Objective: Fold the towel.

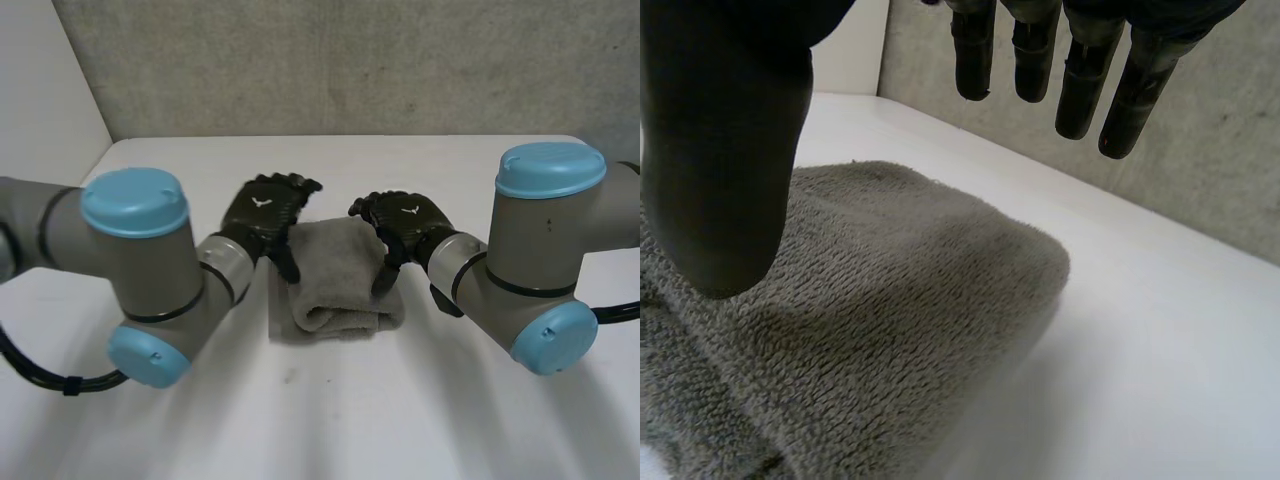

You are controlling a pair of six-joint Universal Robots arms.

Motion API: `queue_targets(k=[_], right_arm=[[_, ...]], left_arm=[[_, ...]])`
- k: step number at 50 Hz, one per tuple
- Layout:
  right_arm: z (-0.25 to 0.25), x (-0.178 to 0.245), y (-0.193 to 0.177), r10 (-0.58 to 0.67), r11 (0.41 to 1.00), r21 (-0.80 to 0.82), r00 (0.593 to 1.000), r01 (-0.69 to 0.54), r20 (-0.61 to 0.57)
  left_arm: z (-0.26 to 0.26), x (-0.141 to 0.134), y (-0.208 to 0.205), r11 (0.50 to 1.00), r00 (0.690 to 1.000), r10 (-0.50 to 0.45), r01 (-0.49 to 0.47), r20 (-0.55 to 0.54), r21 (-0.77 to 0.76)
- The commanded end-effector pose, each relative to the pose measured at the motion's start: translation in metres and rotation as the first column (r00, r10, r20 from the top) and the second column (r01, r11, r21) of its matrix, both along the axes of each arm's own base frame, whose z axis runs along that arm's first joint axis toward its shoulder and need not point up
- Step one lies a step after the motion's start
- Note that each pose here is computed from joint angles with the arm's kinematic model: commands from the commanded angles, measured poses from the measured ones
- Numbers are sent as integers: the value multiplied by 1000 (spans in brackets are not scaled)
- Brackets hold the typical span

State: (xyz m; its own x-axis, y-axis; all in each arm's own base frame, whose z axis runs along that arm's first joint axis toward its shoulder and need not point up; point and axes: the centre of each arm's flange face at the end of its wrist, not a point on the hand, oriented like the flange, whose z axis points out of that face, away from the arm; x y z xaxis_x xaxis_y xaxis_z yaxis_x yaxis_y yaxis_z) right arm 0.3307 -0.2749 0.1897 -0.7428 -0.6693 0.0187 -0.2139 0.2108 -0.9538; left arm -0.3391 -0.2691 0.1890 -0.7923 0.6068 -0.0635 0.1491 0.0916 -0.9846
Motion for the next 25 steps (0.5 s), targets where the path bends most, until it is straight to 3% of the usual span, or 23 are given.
queue_targets(k=[1,14,25], right_arm=[[-20,2,-6,-1,999,39,1000,2,-11],[-57,10,-15,33,999,46,994,-29,-101],[-30,13,-12,41,999,-8,996,-42,-76]], left_arm=[[-28,-15,7,993,1000,-23,23,6,115],[-65,-2,11,980,997,-2,-13,75,197],[-57,0,8,985,995,42,-57,92,164]])
